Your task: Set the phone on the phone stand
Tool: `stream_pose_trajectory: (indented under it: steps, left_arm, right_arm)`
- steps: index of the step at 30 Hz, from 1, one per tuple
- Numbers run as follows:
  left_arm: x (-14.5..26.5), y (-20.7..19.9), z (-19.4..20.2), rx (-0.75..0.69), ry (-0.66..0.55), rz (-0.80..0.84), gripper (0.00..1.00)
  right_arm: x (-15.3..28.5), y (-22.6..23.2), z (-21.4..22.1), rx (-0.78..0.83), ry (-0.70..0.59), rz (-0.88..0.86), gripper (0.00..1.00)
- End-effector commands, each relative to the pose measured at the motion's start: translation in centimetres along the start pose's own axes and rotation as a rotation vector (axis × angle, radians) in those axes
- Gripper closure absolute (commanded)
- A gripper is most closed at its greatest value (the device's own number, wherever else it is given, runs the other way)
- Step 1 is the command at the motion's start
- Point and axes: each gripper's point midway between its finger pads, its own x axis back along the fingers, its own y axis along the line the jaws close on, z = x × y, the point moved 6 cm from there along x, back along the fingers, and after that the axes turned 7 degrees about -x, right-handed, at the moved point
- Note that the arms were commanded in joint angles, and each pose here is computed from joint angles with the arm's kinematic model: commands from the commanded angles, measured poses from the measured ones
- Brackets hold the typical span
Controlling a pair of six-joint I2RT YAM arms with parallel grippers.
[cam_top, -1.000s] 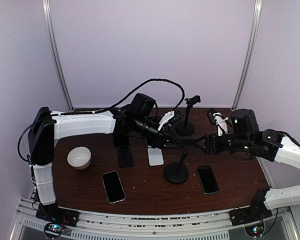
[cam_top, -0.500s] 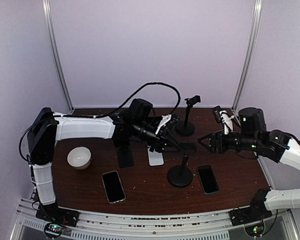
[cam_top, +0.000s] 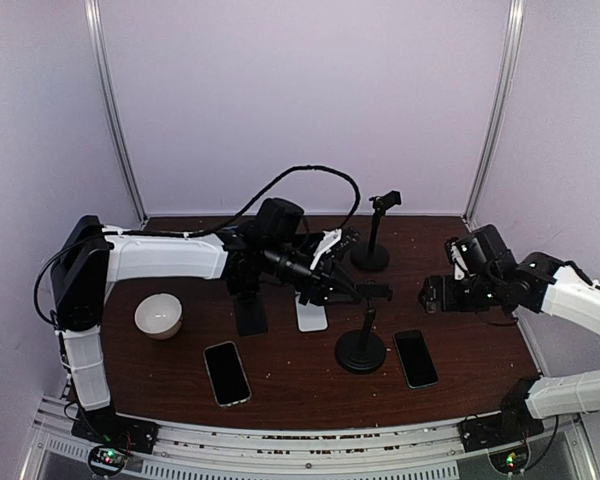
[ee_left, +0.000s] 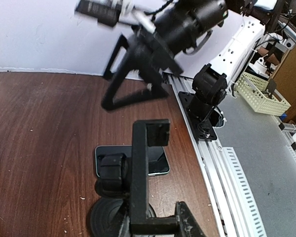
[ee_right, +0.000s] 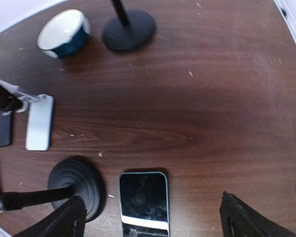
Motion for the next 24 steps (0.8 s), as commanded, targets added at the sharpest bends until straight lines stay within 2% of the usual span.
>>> stream_pose_trajectory:
  steps: [1, 6, 8, 9, 14, 24]
  left_arm:
    - [0.8, 0.3, -1.0, -0.024, -0.022, -0.066, 0.67]
    - [1.3, 0.4, -1.8, -0.055, -0.048, -0.119, 0.29]
    - [1.6, 0.4, -2.3, -0.070, -0.058, -0.135, 0.06]
    - [1.7, 0.3, -2.5, -0.077, -0.063, -0.140, 0.03]
    - [2.6, -0.1, -3.8, -0.113, -0.088, -0.162, 0.02]
    - [4.1, -0.9, -4.4, -0.156, -0.073, -0.229, 0.02]
  right_arm:
    - [-0.8, -3.0, 3.5, -0.051, 0.160, 0.248, 0.00]
    - [-2.2, -1.7, 7.1, -0.011, 0.285, 0.217, 0.00]
    - [-2.7, -1.5, 8.5, 0.001, 0.336, 0.214, 0.00]
    - [-3.0, -1.5, 9.1, 0.002, 0.358, 0.216, 0.00]
    - [-5.0, -1.1, 11.9, 0.058, 0.479, 0.229, 0.00]
    - [-6.4, 0.6, 12.6, 0.152, 0.546, 0.230, 0.00]
